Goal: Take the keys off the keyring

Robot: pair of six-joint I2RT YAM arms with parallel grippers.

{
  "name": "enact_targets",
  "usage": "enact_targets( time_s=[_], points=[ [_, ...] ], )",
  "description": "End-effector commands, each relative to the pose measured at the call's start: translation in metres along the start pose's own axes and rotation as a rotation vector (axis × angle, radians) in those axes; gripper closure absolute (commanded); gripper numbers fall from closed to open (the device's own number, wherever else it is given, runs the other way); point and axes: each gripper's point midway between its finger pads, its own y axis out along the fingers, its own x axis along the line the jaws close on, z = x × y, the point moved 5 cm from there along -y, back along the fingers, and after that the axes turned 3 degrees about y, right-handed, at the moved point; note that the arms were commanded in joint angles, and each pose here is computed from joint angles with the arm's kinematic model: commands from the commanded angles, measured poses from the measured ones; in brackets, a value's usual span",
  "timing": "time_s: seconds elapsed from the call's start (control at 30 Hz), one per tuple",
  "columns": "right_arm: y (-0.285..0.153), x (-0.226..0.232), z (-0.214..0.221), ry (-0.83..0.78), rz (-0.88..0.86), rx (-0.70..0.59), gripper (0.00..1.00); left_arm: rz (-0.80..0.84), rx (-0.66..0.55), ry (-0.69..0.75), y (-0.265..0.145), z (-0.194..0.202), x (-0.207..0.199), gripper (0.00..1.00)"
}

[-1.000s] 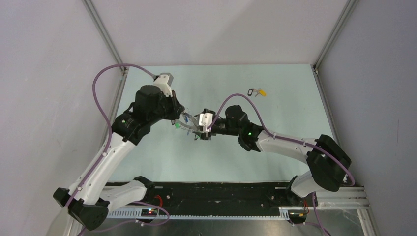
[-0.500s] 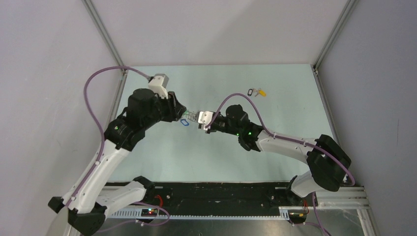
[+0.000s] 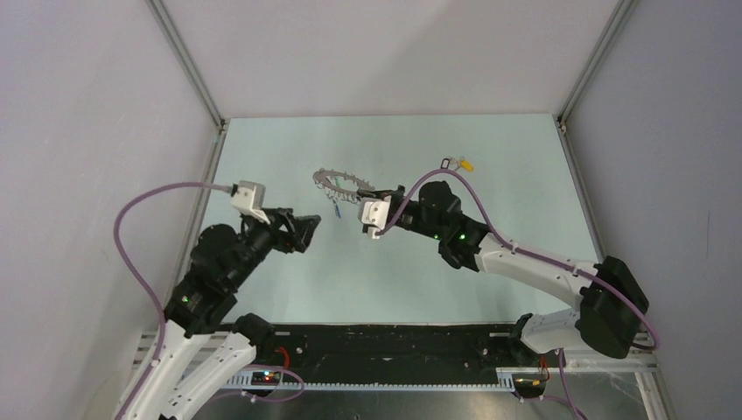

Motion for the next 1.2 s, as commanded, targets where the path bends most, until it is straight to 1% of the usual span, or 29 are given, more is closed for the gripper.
enact_targets(
  time_s=[0.0,0.03,0.2,0.27,0.43,0.5,0.6,0.77,0.87,0.93,1.03,1.07,1.1,1.17],
  points=[
    [-0.018,-0.045,-0.067,-0.086,0.091,-0.190,1.00,0.154,-0.182,0.039,0.004,0.000,-0.012,0.23],
    [-0.020,-0.046,-0.071,-0.078,0.083,-0.196,1.00,0.183,-0.227,0.046,0.003,0.002,-0.014,0.23],
    [-0.030,-0.055,-0.087,-0.063,0.088,-0.227,1.00,0.283,-0.364,0.091,0.004,0.002,-0.022,0.23],
    [-0.031,-0.058,-0.090,-0.052,0.096,-0.221,1.00,0.305,-0.358,0.108,0.008,0.006,-0.024,0.23],
    [-0.031,-0.065,-0.095,-0.023,0.140,-0.222,1.00,0.306,-0.373,0.138,0.015,0.000,-0.026,0.22],
    [-0.031,-0.069,-0.097,-0.004,0.152,-0.218,1.00,0.297,-0.397,0.157,0.017,-0.006,-0.027,0.22],
    [-0.028,-0.077,-0.094,0.020,0.181,-0.175,1.00,0.300,-0.433,0.204,0.020,-0.018,-0.031,0.21],
    [-0.022,-0.091,-0.095,0.031,0.239,-0.147,1.00,0.259,-0.449,0.275,0.033,-0.036,-0.031,0.22],
    [-0.020,-0.096,-0.097,0.025,0.242,-0.145,1.00,0.220,-0.463,0.296,0.043,-0.048,-0.030,0.25],
    [-0.020,-0.098,-0.099,0.021,0.247,-0.151,1.00,0.207,-0.484,0.305,0.046,-0.055,-0.030,0.30],
    [-0.019,-0.099,-0.100,0.019,0.241,-0.157,1.00,0.204,-0.515,0.313,0.049,-0.063,-0.032,0.38],
    [-0.018,-0.099,-0.100,0.020,0.237,-0.153,1.00,0.202,-0.513,0.315,0.052,-0.065,-0.032,0.40],
    [-0.017,-0.099,-0.100,0.020,0.233,-0.153,1.00,0.201,-0.507,0.316,0.056,-0.065,-0.033,0.45],
    [-0.015,-0.098,-0.099,0.022,0.227,-0.150,1.00,0.205,-0.502,0.318,0.059,-0.066,-0.034,0.49]
  ],
)
